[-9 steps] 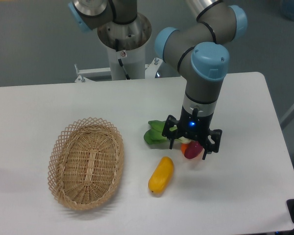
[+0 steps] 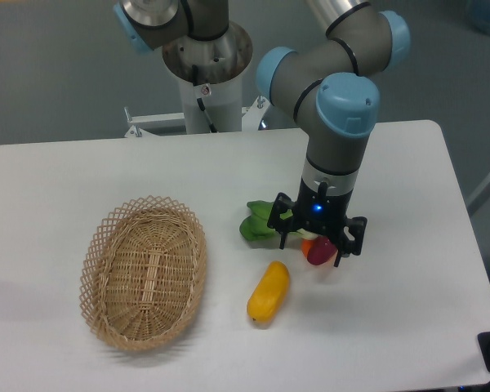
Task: Pick up the mango from the table
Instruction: 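Move the gripper over the yellow mango and lower it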
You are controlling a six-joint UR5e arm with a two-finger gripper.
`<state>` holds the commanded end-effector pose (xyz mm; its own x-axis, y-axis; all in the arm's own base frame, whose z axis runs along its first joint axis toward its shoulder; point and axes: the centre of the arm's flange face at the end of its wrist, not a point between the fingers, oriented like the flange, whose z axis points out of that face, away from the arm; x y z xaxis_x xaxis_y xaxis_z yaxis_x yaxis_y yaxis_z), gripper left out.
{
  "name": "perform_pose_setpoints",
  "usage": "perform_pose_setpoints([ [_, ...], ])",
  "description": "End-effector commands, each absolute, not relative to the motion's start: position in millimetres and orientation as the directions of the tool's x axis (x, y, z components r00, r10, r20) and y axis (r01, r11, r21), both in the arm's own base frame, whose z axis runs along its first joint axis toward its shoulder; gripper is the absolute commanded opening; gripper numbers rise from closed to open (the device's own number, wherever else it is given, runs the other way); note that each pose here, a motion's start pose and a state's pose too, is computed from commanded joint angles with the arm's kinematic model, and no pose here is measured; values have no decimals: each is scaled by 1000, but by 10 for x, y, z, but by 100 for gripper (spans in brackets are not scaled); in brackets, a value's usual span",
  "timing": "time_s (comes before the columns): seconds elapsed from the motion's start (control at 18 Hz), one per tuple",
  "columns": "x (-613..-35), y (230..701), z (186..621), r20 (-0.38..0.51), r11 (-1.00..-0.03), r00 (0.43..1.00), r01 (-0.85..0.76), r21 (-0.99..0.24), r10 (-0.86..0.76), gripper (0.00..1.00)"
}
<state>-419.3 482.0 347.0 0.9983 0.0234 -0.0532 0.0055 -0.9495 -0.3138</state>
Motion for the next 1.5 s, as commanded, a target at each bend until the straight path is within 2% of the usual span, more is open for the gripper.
perform_pose_setpoints([
  [0.22, -4159, 4902, 3347, -94, -935, 994, 16, -355, 53, 100],
  [0.5, -4047, 5001, 2909, -49, -950, 998, 8, -313, 25, 100],
  [0.72, -3933, 5026, 2634, -87, -968, 996, -21, -250, 1, 100],
  [1.5, -3730, 5247, 2068, -72, -971, 996, -64, -231, -48, 100],
])
